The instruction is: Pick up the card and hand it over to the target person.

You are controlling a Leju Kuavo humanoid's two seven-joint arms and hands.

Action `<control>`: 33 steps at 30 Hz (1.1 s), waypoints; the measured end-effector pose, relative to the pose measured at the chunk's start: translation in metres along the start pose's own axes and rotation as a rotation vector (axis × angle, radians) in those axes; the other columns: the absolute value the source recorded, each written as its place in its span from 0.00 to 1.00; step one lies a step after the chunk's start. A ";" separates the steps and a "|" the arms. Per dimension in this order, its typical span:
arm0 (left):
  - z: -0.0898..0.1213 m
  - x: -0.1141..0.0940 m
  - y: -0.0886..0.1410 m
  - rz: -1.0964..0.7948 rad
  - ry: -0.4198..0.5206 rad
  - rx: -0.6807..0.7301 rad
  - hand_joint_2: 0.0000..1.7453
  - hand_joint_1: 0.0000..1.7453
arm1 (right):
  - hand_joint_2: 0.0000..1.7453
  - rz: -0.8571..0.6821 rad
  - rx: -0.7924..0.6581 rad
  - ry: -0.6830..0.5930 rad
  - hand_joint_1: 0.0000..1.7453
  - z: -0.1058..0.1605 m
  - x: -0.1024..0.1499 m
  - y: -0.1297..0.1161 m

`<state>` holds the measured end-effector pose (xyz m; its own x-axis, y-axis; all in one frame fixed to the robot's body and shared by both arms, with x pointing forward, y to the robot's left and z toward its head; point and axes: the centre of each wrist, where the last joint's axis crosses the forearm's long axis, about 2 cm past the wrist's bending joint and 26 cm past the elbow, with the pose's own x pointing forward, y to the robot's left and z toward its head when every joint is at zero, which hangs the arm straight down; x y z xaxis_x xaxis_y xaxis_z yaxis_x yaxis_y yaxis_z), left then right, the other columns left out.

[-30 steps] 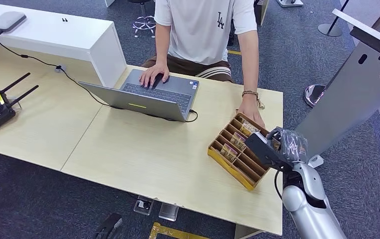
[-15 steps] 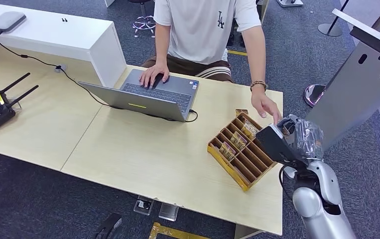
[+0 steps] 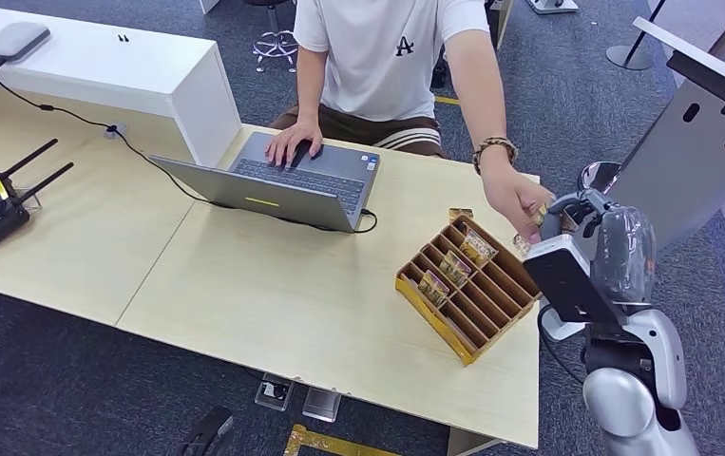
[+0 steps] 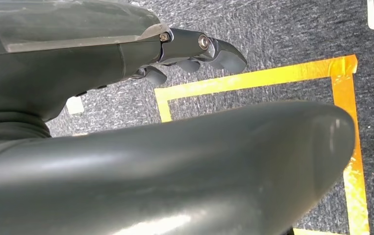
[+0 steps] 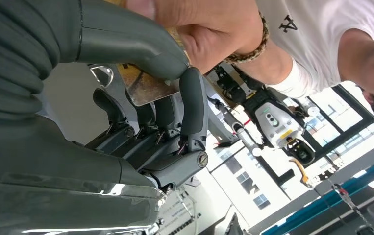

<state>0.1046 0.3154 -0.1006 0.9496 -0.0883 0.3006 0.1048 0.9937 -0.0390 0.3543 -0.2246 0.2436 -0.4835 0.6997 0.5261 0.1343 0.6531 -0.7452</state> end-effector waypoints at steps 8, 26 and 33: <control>0.000 -0.004 0.000 0.008 0.004 0.003 0.00 0.00 | 1.00 -0.004 0.018 0.002 0.83 -0.002 -0.002 0.004; 0.001 -0.004 0.004 0.007 0.036 0.014 0.00 0.00 | 1.00 -0.023 0.015 0.012 0.00 0.002 -0.004 0.005; 0.001 -0.006 0.005 0.015 0.029 0.018 0.00 0.00 | 1.00 -0.035 -0.010 0.036 0.00 0.007 -0.010 0.001</control>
<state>0.0993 0.3209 -0.1015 0.9592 -0.0749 0.2727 0.0851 0.9960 -0.0257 0.3529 -0.2332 0.2350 -0.4565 0.6860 0.5666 0.1267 0.6805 -0.7217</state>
